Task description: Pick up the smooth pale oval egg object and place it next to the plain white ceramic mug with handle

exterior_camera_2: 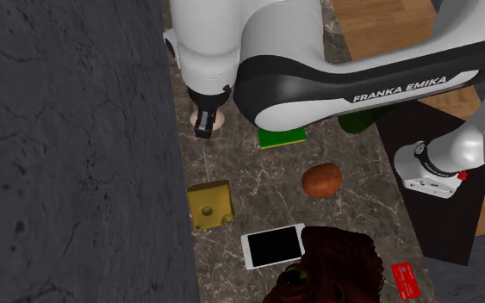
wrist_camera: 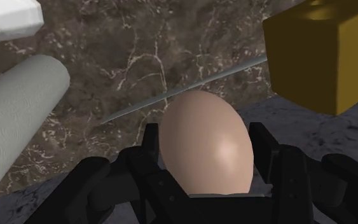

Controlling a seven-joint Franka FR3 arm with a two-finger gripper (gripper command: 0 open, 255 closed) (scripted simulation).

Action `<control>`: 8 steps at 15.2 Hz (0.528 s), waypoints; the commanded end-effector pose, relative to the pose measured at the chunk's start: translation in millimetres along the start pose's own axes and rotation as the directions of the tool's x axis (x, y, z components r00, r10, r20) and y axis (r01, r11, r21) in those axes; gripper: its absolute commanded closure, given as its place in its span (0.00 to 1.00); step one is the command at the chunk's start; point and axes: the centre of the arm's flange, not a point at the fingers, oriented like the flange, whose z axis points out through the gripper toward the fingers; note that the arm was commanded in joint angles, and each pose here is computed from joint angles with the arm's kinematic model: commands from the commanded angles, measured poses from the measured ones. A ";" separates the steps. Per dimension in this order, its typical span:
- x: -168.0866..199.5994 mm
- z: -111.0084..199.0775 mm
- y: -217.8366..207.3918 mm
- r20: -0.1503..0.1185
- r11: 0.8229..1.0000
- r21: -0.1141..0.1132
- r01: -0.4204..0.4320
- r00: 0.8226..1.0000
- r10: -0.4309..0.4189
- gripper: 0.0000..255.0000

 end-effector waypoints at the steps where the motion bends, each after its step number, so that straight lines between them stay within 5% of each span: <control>1: -5.3 -3.7 20.4 0.000 1.000 0.000 0.000 1.000 0.000 1.00; 8: -29.5 -15.0 108.9 0.000 1.000 0.000 0.000 1.000 0.000 1.00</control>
